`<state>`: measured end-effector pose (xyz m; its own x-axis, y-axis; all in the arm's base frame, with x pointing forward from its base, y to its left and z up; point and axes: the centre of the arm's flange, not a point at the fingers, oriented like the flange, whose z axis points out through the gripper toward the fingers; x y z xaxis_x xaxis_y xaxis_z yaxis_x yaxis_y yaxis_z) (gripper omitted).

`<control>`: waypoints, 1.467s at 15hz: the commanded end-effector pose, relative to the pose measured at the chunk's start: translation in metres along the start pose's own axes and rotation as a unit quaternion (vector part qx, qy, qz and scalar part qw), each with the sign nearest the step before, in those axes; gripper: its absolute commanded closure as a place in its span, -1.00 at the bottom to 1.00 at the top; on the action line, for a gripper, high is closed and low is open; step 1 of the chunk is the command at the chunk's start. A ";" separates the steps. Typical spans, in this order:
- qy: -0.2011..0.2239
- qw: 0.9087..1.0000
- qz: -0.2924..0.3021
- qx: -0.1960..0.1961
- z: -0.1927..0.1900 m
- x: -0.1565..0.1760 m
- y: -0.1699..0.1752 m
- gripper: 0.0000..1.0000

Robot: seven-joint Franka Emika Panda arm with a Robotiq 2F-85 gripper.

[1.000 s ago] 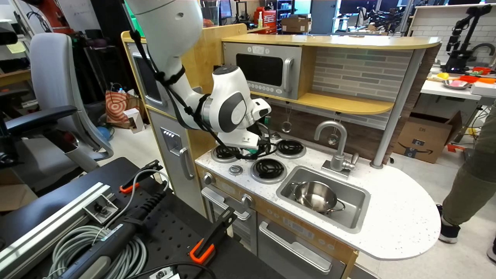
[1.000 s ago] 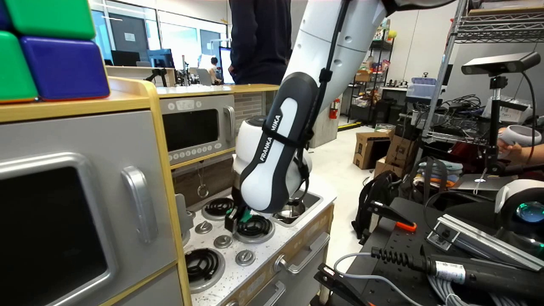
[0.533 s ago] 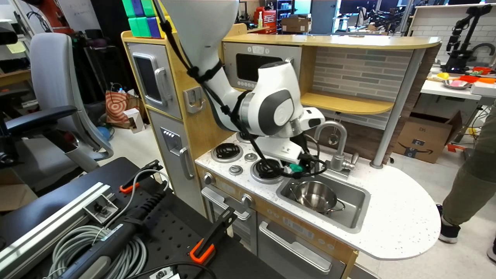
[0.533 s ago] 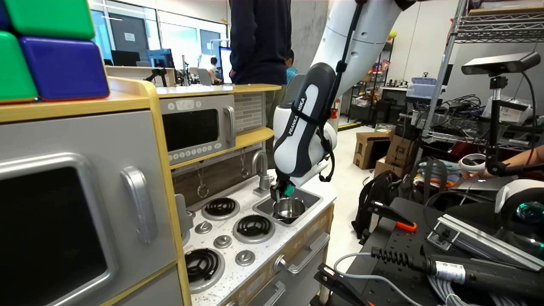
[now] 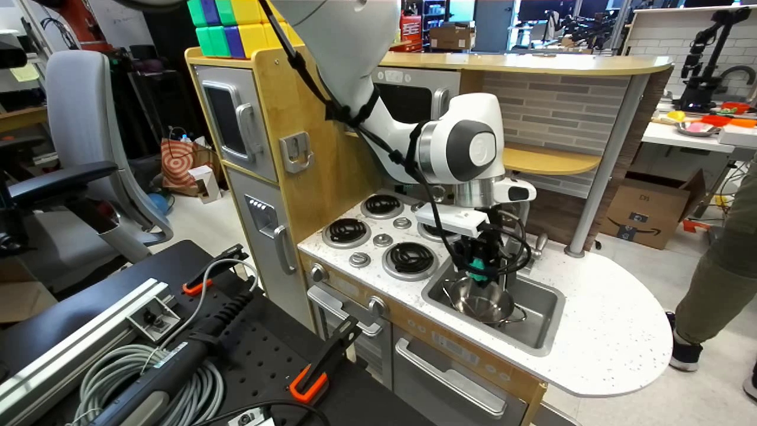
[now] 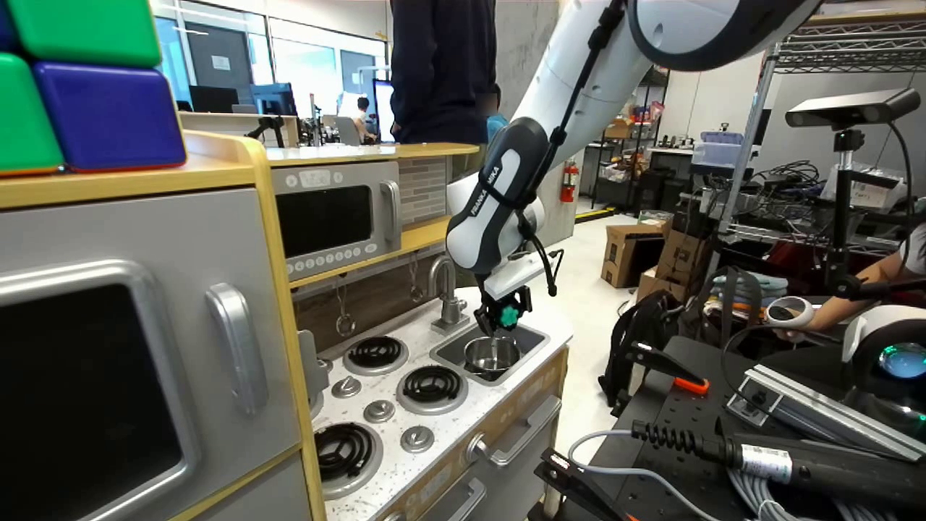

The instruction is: Take the blue object from the stove and put it in the pot

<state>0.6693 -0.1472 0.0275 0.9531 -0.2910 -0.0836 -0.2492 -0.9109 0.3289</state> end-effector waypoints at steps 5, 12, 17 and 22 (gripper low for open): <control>-0.051 0.997 0.032 -0.037 0.039 0.057 -0.023 0.33; 0.004 0.999 0.029 -0.022 0.018 0.059 -0.025 -0.67; -0.023 0.999 -0.027 -0.008 -0.003 0.014 -0.024 -1.00; -0.024 0.991 -0.129 0.005 -0.035 -0.041 -0.002 -1.00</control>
<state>0.6968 -0.1281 0.0200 0.9668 -0.1560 -0.2025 -0.0881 -0.9470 0.3090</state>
